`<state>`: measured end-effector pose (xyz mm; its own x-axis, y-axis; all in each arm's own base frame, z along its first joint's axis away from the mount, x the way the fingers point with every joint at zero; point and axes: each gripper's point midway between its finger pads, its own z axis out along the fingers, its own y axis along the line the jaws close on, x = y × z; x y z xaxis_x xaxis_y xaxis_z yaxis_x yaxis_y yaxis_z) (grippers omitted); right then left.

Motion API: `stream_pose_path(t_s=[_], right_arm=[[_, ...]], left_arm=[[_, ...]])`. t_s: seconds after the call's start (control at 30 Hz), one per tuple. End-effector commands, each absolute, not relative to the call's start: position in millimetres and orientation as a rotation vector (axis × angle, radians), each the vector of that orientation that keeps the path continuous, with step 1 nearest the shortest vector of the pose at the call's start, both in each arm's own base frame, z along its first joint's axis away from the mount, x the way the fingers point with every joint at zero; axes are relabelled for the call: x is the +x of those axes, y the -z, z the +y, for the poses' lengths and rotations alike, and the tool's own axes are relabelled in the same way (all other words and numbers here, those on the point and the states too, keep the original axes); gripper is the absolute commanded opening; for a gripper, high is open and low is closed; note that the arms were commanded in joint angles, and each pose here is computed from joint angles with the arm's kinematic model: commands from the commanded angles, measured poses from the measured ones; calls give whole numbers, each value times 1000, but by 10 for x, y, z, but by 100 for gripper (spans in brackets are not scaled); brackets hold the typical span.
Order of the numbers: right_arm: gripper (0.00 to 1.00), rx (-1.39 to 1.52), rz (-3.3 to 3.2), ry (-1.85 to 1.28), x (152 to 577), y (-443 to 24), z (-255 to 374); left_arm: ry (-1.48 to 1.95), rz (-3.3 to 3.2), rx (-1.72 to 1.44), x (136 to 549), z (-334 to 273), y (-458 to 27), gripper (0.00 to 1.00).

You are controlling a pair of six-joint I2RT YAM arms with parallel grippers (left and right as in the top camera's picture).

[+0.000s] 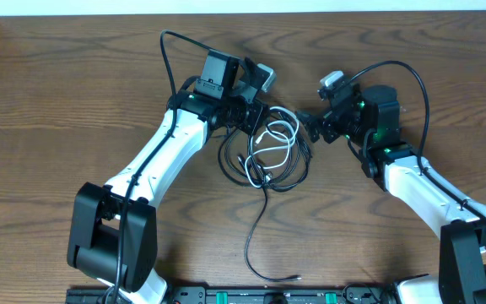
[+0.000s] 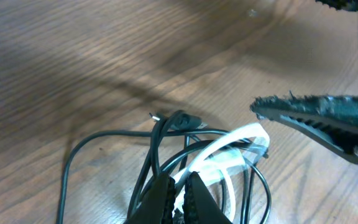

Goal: Untangle cables

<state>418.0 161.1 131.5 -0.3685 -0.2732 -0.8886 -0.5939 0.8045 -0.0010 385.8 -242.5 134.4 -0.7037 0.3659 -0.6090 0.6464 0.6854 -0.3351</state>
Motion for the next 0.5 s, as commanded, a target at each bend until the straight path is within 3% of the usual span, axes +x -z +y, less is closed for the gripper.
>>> stream_pose_path(t_s=[0.0, 0.27, 0.47], right_arm=[[99, -601, 1966, -349, 4231, -1389, 1513], [99, -566, 1989, -342, 4276, -1340, 1337], [99, -784, 1932, -535, 4015, -1311, 1570]], left_arm=[[876, 2304, 858, 3741, -2554, -1543, 8], [1063, 2167, 999, 3552, -2735, -1715, 7], [1050, 2126, 1003, 3610, -2757, -1763, 8]])
